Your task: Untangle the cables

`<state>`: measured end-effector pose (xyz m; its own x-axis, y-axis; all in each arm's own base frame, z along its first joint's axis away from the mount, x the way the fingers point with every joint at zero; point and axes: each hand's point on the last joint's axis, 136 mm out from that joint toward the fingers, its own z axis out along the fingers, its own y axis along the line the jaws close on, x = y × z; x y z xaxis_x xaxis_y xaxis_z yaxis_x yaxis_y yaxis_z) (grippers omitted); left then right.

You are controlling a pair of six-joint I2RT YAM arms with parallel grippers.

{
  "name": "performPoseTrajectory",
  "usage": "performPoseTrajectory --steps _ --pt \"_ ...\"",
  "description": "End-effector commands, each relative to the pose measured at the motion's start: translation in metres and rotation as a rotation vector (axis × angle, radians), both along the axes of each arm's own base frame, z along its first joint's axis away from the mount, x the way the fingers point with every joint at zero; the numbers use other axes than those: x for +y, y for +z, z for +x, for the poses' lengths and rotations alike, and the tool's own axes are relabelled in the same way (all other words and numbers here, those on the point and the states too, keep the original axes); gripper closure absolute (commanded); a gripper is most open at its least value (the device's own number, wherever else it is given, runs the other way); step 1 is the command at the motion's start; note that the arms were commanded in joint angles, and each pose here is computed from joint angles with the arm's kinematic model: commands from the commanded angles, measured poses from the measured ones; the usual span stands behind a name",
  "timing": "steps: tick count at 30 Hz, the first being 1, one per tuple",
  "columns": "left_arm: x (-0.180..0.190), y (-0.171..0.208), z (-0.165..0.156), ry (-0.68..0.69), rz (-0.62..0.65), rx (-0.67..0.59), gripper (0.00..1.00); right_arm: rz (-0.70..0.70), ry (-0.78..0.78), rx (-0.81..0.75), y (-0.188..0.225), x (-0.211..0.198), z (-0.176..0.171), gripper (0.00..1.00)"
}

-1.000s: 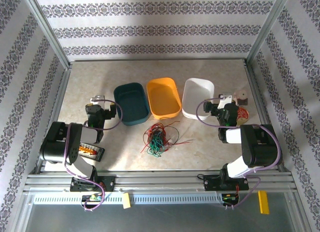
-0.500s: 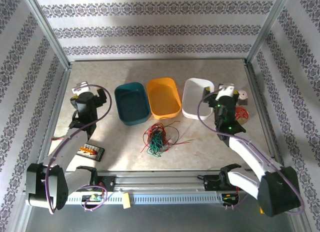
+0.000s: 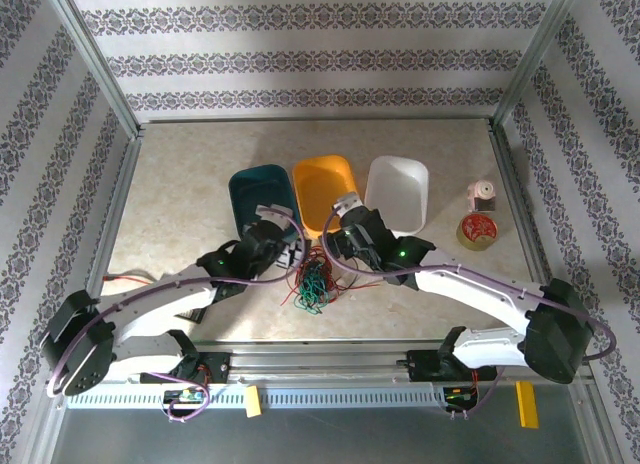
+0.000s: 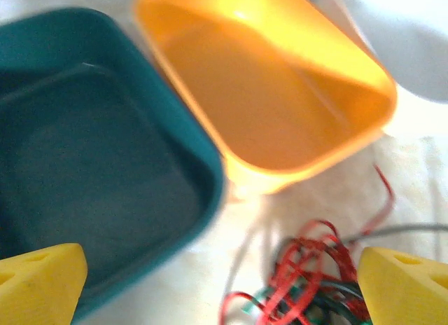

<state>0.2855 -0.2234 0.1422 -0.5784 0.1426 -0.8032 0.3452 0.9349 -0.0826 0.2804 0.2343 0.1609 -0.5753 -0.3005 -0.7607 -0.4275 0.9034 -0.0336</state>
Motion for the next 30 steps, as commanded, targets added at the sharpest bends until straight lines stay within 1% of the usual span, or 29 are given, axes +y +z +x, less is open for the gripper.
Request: performPoseTrajectory --steps 1,3,4,6,8,10,11,13,14,19,21,23,25,30 --pt "-0.031 -0.013 -0.027 -0.204 0.075 0.069 0.01 0.073 -0.023 0.202 -0.028 -0.017 -0.023 0.11" --pt "-0.041 -0.020 -0.037 -0.276 0.110 0.086 0.01 0.140 -0.043 0.272 -0.038 -0.024 -0.028 0.14" --pt "-0.045 -0.024 -0.040 -0.301 0.127 0.100 0.01 0.169 -0.044 0.309 -0.044 -0.026 -0.029 0.18" --pt "-0.049 -0.031 -0.045 -0.339 0.151 0.128 0.01 0.169 -0.057 0.355 -0.056 -0.031 -0.031 0.21" --pt "-0.051 -0.037 -0.048 -0.356 0.173 0.144 0.01 0.169 -0.054 0.396 -0.066 -0.030 -0.031 0.21" --pt "-0.049 -0.041 -0.047 -0.346 0.194 0.147 0.09 0.161 -0.034 0.438 -0.076 -0.026 -0.032 0.22" --pt "-0.048 -0.044 -0.047 -0.343 0.200 0.151 0.10 0.154 -0.024 0.456 -0.081 -0.023 -0.033 0.24" --pt "-0.048 -0.047 -0.046 -0.338 0.202 0.157 0.11 0.137 -0.025 0.485 -0.091 -0.022 -0.033 0.31" --pt "-0.048 -0.049 -0.047 -0.335 0.201 0.163 0.11 0.125 -0.031 0.499 -0.097 -0.024 -0.033 0.35" --pt "-0.049 -0.063 -0.049 -0.330 0.205 0.195 0.11 0.107 -0.047 0.540 -0.118 -0.025 -0.032 0.65" --pt "-0.049 -0.070 -0.049 -0.327 0.214 0.209 0.11 0.106 -0.053 0.539 -0.120 -0.025 -0.030 0.84" --pt "-0.048 -0.076 -0.049 -0.318 0.224 0.220 0.12 0.110 -0.066 0.512 -0.113 -0.027 -0.027 1.00" --pt "-0.048 -0.081 -0.049 -0.318 0.229 0.229 0.13 0.119 -0.094 0.462 -0.101 -0.033 -0.023 1.00" --pt "-0.041 -0.093 -0.049 -0.287 0.238 0.236 0.14 0.169 -0.201 0.271 -0.052 -0.054 -0.010 1.00"
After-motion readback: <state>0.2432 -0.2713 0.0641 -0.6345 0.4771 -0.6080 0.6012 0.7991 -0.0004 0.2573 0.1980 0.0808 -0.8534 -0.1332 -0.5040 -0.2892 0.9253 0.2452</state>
